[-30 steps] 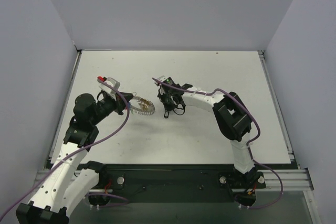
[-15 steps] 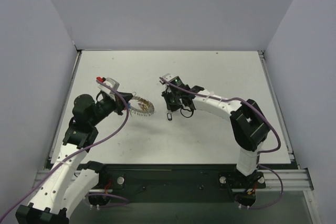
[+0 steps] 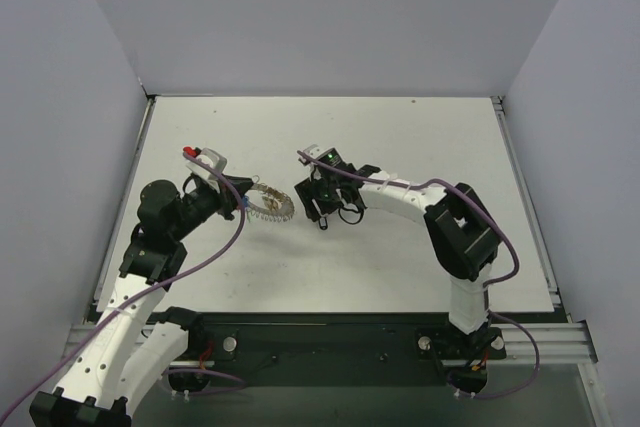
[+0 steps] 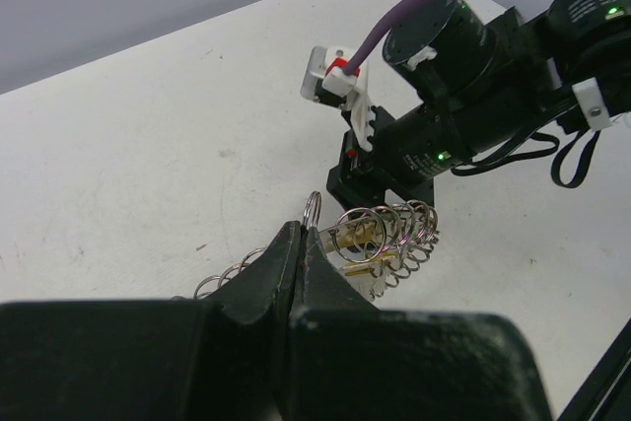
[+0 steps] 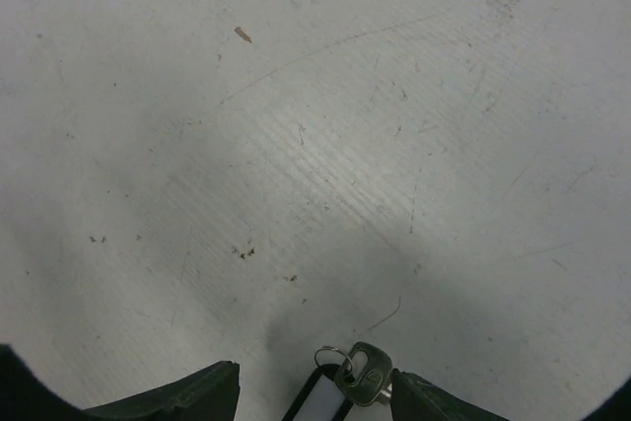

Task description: Put the keys on the keyring

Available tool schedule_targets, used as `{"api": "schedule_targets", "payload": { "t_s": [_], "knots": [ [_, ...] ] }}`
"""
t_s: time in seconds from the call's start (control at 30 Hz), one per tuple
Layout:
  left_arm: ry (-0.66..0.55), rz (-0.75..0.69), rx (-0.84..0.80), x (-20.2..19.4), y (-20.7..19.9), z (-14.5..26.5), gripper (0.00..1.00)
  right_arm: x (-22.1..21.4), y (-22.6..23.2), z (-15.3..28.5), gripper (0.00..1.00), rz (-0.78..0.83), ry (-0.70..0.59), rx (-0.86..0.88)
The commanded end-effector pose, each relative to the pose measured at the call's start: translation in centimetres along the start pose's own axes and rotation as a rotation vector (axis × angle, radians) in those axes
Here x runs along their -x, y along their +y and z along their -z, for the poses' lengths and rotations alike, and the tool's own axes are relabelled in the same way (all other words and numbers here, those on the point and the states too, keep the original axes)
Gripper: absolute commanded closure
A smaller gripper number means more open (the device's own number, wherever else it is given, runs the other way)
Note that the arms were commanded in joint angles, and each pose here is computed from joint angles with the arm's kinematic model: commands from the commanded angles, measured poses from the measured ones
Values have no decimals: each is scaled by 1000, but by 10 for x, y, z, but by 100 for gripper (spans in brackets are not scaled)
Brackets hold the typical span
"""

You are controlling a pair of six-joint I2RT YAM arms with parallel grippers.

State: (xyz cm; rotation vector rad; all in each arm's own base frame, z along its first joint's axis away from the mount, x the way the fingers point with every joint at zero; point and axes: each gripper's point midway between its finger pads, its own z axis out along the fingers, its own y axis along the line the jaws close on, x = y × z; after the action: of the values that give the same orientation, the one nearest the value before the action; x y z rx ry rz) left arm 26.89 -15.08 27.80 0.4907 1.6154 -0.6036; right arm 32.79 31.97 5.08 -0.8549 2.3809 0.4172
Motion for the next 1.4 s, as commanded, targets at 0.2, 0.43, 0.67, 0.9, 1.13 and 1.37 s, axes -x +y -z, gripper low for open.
{"api": "schedule_targets", "payload": {
  "t_s": [0.2, 0.43, 0.67, 0.9, 1.13, 1.37],
  "knots": [
    [-92, -37, -22, 29, -5, 4, 100, -4, -3, -26, 44, 20, 56, -26],
    [-94, -38, -14, 30, -4, 4, 100, -16, -5, -29, 100, 49, 89, -53],
    [-92, -40, -12, 29, -4, 5, 100, -6, 2, -11, 100, 37, 34, -25],
    [-94, -41, -14, 29, -4, 5, 100, 2, 19, 24, 100, 9, -46, 48],
    [-95, -40, -19, 28, -5, 5, 100, -12, 27, 35, 100, 0, -35, 74],
    [-82, -39, -53, 25, -10, 3, 100, -5, 33, 67, 100, -4, -127, 75]
  ]
}}
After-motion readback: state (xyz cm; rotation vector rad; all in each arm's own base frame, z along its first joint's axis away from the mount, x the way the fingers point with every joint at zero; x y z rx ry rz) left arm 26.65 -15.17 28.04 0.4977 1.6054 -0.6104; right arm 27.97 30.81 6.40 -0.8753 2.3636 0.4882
